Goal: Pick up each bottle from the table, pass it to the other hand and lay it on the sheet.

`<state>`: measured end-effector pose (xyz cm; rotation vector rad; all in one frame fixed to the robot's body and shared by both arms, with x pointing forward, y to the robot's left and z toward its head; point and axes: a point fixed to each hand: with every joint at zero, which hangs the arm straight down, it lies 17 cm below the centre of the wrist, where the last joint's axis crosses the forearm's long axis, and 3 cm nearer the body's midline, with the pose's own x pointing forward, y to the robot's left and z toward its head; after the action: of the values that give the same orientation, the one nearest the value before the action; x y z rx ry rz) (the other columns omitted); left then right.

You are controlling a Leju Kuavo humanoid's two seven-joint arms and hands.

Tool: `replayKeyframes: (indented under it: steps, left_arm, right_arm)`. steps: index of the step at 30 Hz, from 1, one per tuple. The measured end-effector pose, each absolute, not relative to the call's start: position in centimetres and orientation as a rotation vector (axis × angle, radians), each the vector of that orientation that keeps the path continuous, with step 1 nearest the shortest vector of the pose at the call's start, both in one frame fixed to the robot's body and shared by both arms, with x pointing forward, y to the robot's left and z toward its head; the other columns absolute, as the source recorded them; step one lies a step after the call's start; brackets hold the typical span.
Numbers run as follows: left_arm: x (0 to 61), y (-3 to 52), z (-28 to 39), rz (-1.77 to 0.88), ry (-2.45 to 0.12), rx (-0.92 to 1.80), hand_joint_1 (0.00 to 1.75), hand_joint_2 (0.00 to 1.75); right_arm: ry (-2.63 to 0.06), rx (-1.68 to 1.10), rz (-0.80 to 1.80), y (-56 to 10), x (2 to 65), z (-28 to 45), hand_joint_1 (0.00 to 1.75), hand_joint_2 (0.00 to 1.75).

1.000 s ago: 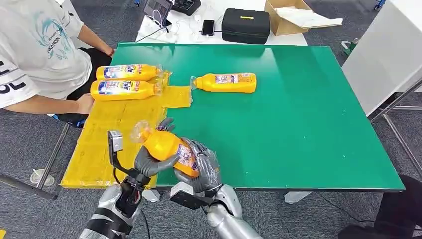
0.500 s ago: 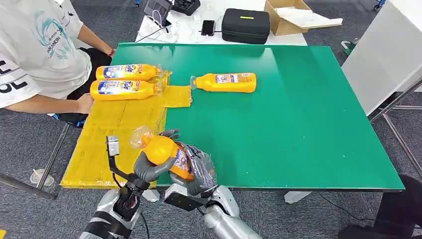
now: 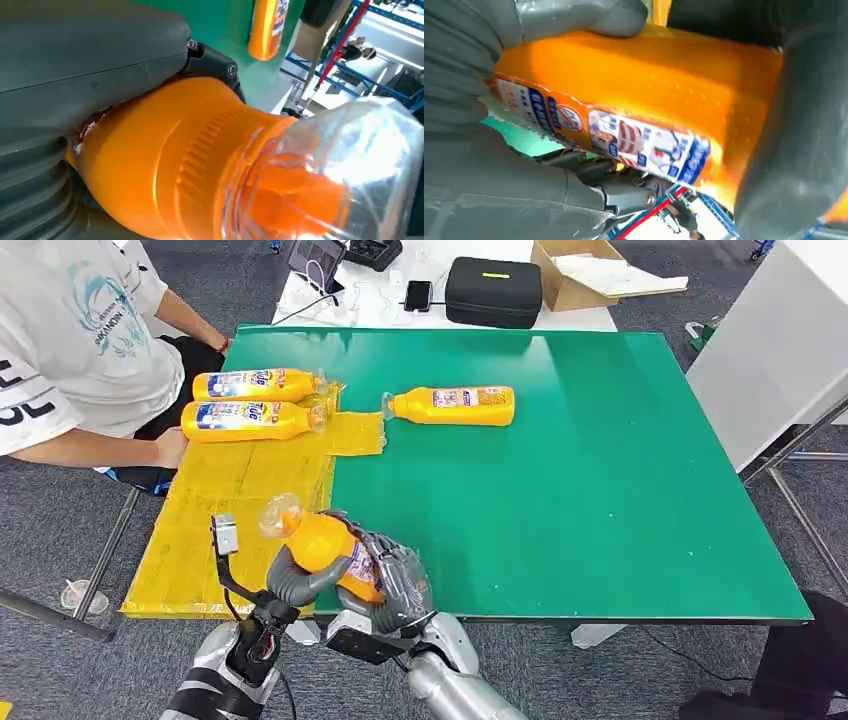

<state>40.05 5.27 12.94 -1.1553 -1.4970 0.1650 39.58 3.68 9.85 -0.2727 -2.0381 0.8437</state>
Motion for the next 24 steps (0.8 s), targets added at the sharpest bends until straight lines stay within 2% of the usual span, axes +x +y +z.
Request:
replayKeyframes:
  steps: [9,24]
  left_arm:
    - [41.9,6.5,14.0,0.209,-1.557,-1.058,1.75,1.75]
    - [48.3,15.8,16.3,0.402,-1.762,-0.687,1.75,1.75]
  right_arm:
    - [-2.075,-0.366,0.863,3.3,40.2,11.5,0.0,0.0]
    - [-2.186,-0.402,0.609,0.3,40.6,17.4,0.0,0.0]
